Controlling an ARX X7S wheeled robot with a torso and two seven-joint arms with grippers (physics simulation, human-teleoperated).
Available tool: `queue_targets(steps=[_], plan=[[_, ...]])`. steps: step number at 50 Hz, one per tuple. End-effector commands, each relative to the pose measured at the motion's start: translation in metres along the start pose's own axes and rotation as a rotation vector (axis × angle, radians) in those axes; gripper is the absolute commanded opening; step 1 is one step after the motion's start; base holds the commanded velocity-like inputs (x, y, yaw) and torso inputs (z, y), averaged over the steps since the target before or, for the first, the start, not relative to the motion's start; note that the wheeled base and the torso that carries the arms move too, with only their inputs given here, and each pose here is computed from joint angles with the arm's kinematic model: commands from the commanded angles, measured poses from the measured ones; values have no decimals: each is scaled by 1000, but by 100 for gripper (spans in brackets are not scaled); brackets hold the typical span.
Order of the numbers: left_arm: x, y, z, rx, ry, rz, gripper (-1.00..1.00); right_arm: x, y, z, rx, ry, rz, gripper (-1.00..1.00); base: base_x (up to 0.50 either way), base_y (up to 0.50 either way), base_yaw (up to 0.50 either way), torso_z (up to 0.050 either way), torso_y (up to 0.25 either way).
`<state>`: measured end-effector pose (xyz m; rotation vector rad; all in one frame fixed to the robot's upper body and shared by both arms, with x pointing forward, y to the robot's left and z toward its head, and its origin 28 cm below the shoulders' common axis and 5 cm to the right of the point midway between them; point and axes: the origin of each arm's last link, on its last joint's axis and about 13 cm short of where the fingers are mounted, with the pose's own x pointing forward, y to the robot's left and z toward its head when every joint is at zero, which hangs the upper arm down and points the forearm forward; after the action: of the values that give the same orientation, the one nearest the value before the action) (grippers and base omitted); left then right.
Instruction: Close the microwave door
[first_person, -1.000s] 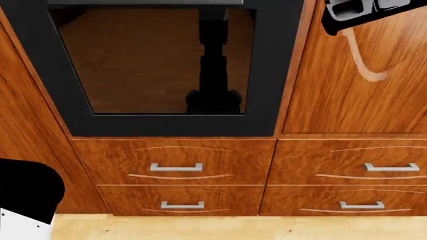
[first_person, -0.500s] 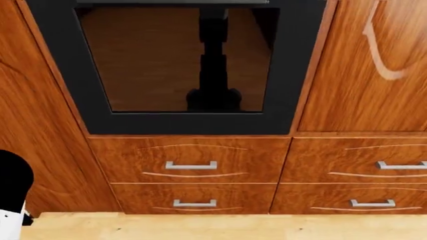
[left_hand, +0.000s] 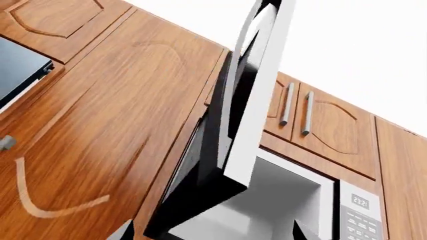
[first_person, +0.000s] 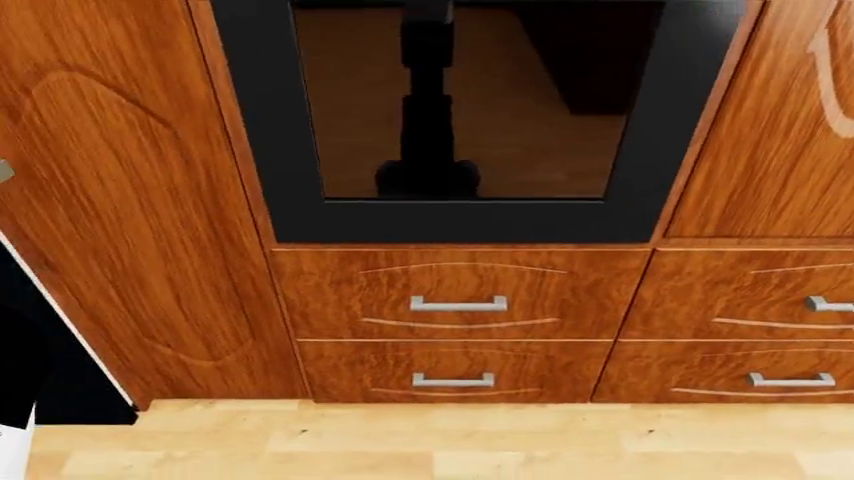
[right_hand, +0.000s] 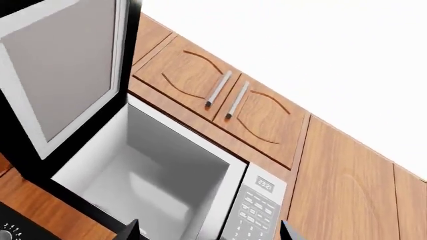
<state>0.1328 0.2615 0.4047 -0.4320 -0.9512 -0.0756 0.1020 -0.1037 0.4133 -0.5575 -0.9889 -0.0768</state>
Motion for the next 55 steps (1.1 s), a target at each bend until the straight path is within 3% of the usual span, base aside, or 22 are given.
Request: queue_targets(steps=[1,24,55], plan=[[-1,0,0,-1,-1,-4,100,0,-1,1,-19,-3,-4,100,-234,500,0,0,0],[-1,-1,1,-1,-3,-7,100,-1,-1,3,-17,-18,12,100,-214,500,0,0,0],[-2,-1,1,-3,-2,-11,100,-2,-3,4,-50,-34,19,100,2,500,0,0,0]])
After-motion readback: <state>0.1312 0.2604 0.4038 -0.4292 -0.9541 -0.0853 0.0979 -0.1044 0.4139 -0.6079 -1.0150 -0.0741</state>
